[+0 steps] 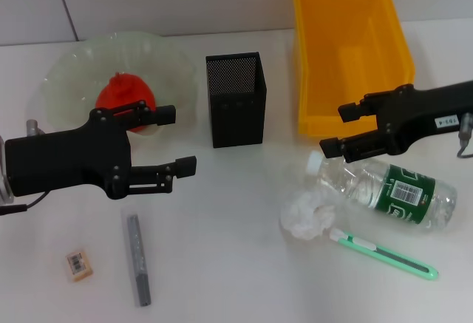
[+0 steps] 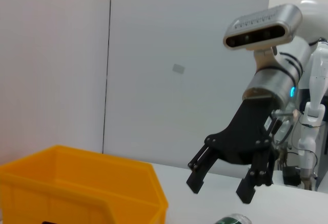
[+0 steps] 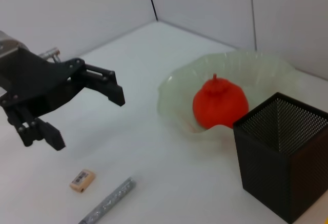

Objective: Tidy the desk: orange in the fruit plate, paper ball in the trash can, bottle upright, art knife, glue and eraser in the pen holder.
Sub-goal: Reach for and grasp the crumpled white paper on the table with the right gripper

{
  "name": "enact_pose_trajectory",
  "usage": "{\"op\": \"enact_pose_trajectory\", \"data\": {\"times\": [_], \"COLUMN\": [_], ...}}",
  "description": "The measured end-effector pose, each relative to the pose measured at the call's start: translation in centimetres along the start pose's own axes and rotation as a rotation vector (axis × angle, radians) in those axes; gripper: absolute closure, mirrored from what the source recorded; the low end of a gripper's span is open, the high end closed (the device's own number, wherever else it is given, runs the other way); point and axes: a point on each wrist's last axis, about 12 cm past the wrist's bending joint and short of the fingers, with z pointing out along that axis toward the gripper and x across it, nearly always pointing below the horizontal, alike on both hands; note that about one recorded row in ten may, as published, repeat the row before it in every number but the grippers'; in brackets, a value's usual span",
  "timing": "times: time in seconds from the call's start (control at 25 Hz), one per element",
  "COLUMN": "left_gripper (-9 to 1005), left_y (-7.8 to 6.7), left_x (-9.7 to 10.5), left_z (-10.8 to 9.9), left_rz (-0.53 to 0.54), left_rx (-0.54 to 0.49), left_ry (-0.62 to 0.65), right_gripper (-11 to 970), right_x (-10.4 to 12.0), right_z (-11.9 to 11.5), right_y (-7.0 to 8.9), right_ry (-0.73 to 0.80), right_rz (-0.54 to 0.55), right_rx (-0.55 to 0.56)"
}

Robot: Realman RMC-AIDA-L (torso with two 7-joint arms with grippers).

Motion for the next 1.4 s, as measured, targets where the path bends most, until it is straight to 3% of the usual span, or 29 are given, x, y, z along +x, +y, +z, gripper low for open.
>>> {"op": "enact_pose_trajectory", "data": {"times": [0.28, 0.64, 0.92, 1.4], "left_gripper": [132, 132, 132, 132], "left_y": [0.1, 0.3, 0.4, 0.7], "left_x": [0.0, -0.1, 0.0, -0.1], "left_z": [0.1, 0.1, 0.2, 0.3], "left_rz": [0.001, 0.005, 0.001, 0.005], "left_rx": [-0.011, -0.016, -0.029, -0.034], "left_ry": [-0.001, 0.0, 0.003, 0.005], "right_gripper": [240, 244, 247, 252], "right_x": [-3.7, -5.5, -6.3, -5.8], "right_z": [-0.5, 1.6, 2.5, 4.6], "right_y": [1.5, 3.0, 3.2, 2.4], "right_ry": [0.167, 0.447, 0.481, 0.506], "right_rz": [0.011, 0.019, 0.022, 0.024], "right_rx": [0.046, 0.063, 0.035, 0.027]}}
